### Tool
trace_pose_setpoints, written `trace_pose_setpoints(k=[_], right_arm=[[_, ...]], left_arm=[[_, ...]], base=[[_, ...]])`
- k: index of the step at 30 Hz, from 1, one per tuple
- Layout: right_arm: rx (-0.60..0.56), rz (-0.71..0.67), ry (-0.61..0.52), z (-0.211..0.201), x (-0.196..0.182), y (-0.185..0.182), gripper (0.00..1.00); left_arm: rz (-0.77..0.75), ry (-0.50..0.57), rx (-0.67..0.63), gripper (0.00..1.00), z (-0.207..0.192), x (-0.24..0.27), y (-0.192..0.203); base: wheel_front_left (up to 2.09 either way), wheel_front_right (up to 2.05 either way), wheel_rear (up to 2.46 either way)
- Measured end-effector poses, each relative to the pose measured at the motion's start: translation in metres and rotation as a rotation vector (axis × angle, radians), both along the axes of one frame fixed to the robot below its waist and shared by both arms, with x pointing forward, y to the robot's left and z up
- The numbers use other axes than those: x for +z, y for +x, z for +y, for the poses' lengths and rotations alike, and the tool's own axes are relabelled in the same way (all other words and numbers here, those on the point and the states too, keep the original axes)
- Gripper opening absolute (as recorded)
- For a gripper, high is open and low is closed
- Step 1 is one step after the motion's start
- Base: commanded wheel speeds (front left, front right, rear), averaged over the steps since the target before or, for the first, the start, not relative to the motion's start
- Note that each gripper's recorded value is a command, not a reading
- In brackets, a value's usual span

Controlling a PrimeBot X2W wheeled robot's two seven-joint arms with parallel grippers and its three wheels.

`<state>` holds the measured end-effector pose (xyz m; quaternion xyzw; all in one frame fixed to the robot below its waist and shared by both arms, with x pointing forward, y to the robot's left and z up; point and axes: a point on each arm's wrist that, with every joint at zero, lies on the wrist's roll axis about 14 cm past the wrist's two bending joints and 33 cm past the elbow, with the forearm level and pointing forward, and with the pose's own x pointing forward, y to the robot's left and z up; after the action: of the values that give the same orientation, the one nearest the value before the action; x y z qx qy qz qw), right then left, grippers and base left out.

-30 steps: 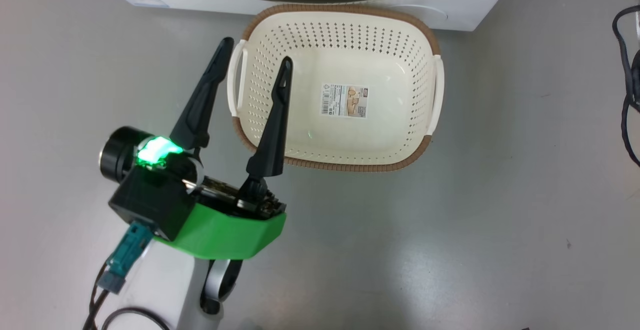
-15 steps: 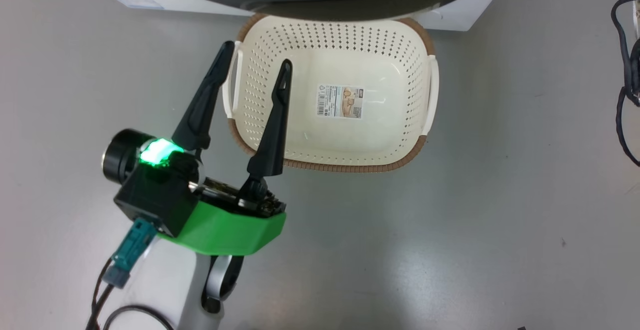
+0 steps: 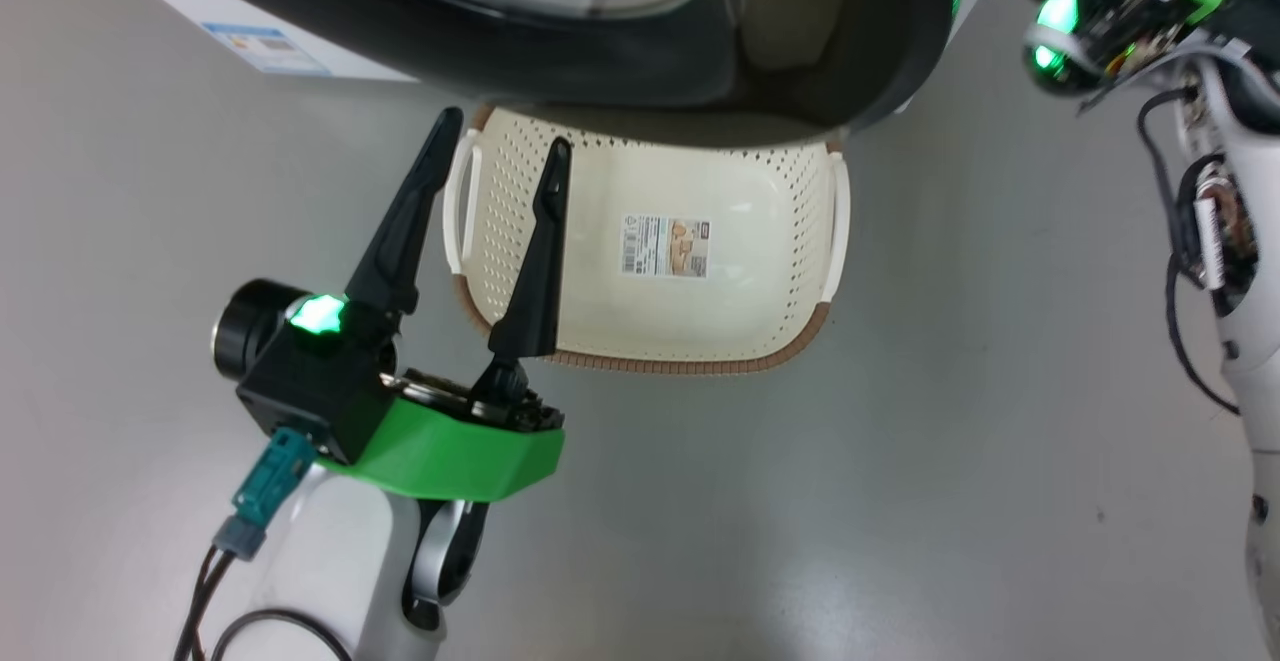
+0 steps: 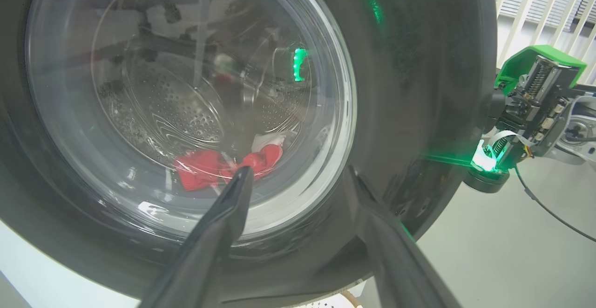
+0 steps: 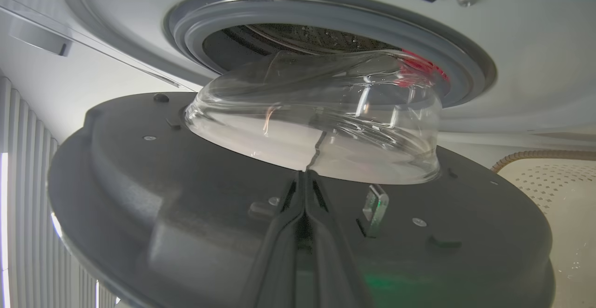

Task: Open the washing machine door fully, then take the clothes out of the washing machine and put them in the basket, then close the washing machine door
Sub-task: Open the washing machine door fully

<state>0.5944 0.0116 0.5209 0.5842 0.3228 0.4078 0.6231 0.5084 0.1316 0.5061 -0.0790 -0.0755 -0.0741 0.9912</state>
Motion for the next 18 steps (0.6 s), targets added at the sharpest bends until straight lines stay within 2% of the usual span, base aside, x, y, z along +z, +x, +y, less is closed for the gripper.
trace_pose_setpoints(k=[18], right_arm=[[0.060, 0.019, -0.028, 0.008, 0.011, -0.050, 0.00]], left_arm=[[-0.020, -0.004, 0.029, 1.00, 0.008, 0.022, -0.023]], base=[[0.00, 0.00, 0.00]])
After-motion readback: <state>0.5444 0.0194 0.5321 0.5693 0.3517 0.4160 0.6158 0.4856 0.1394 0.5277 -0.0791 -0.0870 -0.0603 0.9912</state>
